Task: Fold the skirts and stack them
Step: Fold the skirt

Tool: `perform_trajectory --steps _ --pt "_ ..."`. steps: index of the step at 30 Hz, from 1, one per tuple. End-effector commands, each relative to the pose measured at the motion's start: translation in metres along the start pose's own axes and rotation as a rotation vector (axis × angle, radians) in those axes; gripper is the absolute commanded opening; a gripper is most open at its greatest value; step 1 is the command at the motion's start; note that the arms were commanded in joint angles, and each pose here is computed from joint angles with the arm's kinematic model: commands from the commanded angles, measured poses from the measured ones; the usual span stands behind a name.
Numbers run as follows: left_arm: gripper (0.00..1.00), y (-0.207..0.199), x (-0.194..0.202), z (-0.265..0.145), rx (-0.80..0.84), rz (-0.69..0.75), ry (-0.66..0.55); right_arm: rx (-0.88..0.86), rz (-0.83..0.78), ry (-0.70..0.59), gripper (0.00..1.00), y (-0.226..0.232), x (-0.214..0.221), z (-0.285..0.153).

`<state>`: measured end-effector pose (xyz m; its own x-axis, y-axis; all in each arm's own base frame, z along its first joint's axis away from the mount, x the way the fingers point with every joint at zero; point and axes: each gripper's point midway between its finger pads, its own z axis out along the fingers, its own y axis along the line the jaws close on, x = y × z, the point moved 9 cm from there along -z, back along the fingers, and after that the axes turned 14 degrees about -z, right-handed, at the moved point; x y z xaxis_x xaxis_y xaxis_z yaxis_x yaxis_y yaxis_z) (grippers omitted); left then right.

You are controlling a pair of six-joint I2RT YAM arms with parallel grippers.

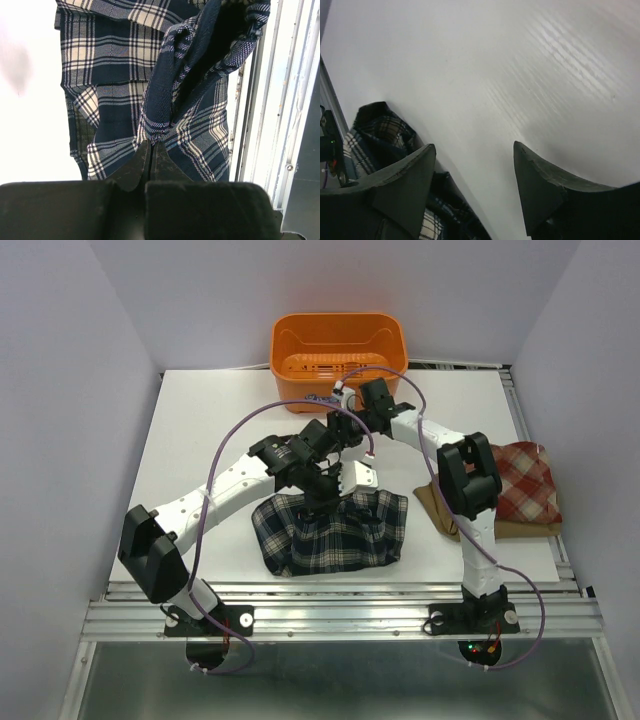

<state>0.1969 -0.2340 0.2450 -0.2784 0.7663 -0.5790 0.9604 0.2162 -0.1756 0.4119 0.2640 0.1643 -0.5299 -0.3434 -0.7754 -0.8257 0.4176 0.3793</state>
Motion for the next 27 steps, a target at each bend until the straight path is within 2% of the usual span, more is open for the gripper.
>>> perform_trajectory --steps 1,5,12,27 --pt "0.00 -0.003 -0.015 -0.019 -0.017 0.052 -0.082 -0.067 0.105 0.111 0.68 -0.003 0.042 0.024" --pt "0.00 0.011 -0.022 -0.022 -0.069 0.054 -0.094 -0.130 0.180 0.156 0.61 0.004 0.068 0.025" --pt "0.00 0.040 -0.036 -0.024 -0.188 0.073 -0.118 -0.245 0.255 0.172 0.57 0.023 0.086 0.021" --pt "0.00 0.094 -0.057 -0.018 -0.428 0.148 -0.187 -0.368 0.277 0.215 0.43 0.042 0.109 0.026"
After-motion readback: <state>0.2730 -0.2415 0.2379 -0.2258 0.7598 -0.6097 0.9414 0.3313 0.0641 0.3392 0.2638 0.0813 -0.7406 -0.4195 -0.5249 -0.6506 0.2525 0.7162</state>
